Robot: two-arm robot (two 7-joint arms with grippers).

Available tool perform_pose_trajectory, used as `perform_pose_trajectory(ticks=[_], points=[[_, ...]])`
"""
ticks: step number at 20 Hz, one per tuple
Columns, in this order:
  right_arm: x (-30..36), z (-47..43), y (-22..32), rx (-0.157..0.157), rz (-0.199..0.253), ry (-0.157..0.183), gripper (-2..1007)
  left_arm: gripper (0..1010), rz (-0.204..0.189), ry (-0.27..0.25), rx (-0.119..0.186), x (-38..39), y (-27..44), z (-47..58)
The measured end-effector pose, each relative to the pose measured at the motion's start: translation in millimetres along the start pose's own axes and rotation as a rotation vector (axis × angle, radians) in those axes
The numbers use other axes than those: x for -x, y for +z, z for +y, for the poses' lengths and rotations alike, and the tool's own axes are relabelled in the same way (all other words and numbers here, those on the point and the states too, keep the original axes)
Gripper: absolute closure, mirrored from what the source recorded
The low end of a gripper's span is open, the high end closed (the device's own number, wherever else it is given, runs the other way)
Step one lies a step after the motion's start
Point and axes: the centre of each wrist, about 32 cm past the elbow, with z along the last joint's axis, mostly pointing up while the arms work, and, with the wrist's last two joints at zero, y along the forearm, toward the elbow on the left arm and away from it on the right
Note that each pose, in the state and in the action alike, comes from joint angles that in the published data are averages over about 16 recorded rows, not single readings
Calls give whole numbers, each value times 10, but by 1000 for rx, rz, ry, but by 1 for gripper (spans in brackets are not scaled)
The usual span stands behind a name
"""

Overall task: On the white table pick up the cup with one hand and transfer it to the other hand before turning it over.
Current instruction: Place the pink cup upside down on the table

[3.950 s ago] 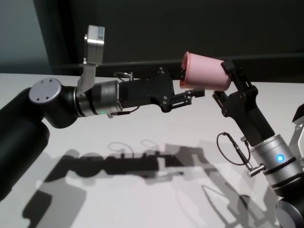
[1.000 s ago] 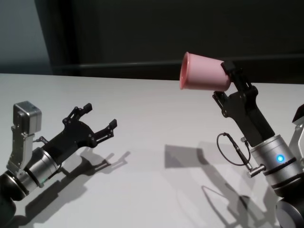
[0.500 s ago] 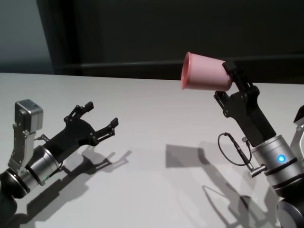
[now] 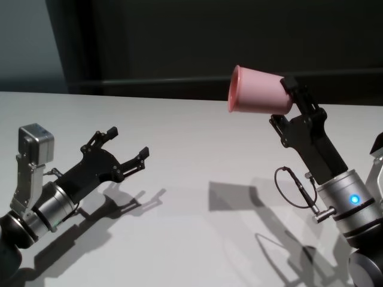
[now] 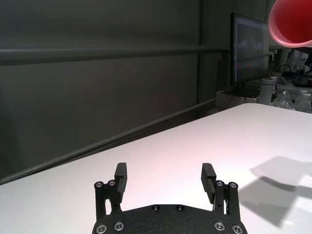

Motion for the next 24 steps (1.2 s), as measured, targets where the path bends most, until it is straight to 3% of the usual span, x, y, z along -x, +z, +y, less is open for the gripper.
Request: perform_pose_trajectory(ticks=[14,19,24], points=[[23,33,-16,4,-17,-10,268,9,1,-1,1,-3,2,-5],[95,72,-4,4,-64,-28,268,9,1,-1,2,-4,1,-5],[226,93,39,-3,-144,-64,268,9,1,-1,2,-4,2,-6]])
